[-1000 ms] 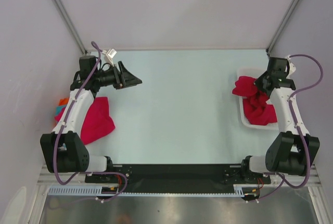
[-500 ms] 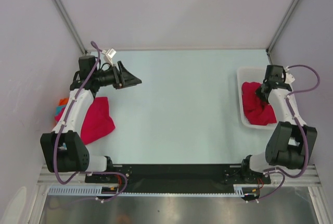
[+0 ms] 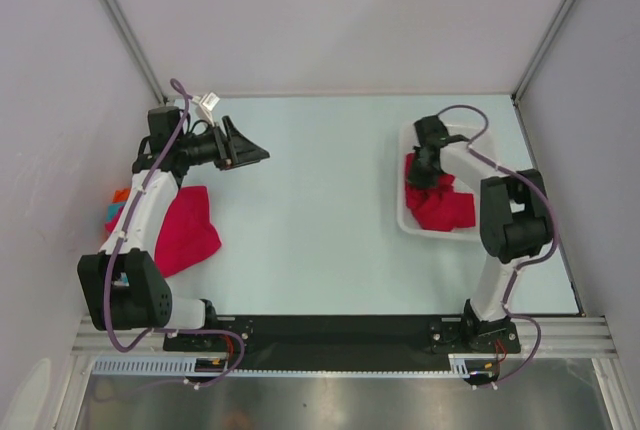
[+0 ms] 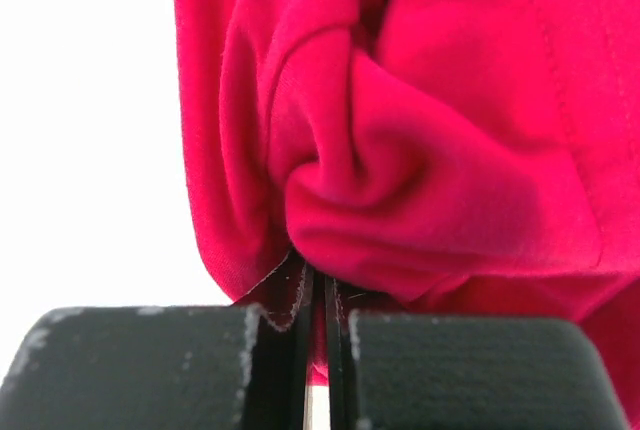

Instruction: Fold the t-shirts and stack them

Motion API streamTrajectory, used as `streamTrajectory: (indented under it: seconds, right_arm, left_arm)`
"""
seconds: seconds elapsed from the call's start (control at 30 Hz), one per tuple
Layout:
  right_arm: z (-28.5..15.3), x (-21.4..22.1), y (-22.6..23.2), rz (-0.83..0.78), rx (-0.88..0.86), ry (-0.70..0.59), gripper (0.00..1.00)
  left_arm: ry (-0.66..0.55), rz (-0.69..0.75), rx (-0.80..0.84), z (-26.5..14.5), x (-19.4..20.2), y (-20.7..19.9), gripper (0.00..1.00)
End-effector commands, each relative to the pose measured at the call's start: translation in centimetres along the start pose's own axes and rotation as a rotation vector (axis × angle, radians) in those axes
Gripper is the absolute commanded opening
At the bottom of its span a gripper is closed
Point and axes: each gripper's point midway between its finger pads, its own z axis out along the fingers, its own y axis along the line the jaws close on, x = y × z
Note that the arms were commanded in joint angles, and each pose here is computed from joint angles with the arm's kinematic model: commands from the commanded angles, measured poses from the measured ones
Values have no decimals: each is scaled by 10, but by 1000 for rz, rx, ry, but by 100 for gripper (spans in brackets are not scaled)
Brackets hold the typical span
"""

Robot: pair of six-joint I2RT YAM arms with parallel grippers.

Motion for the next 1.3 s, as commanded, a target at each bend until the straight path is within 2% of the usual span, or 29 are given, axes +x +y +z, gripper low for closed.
streamTrajectory:
  seconds: [0.0, 0.13, 0.3, 0.53, 0.63, 0.67, 0.73, 0.77, 0.87, 0.93, 0.97, 1.0, 1.1, 1.27]
  right_arm:
    - [-3, 59, 96, -161, -200, 156, 0]
    - [-17, 90, 160, -299, -261, 178, 0]
    - [-35, 94, 199, -341, -339, 168, 0]
    - [-55, 57, 211, -353, -352, 74, 0]
    - [-86, 11, 219, -372, -316, -36, 0]
    - [-116, -19, 227, -374, -309, -128, 0]
    - [-155, -47, 237, -390, -332, -219, 0]
    - [-199, -67, 243, -383, -373, -301, 0]
    - [-259, -83, 249, -372, -474, -396, 0]
    - [-320, -90, 248, -326, -601, -483, 0]
    - [-336, -78, 255, -337, -693, -454, 0]
    - [-365, -69, 246, -333, -759, -464, 0]
    - [-428, -41, 257, -368, -966, -470, 0]
    - [-510, 42, 277, -526, -1321, -306, 0]
  left_arm:
    - [-11, 10, 26, -2, -4, 0, 70]
    - [-17, 9, 23, -4, -5, 0, 69]
    - [-27, 7, 18, -9, -4, 1, 69]
    - [-34, 9, 23, -12, -5, -3, 70]
    - [-39, 15, 24, -13, -7, -5, 69]
    - [-40, 12, 25, -14, -7, -5, 70]
    - [-43, 14, 23, -15, -8, -6, 70]
    - [-44, 12, 24, -15, -8, -7, 69]
    - [-47, 14, 22, -16, -8, -7, 70]
    - [-48, 13, 21, -16, -8, -8, 70]
    - [-50, 11, 17, -16, -8, -6, 70]
    - [-50, 8, 14, -16, -8, -6, 69]
    - [-52, 2, 8, -16, -8, -4, 70]
    - [-68, -2, -7, -17, -11, -6, 70]
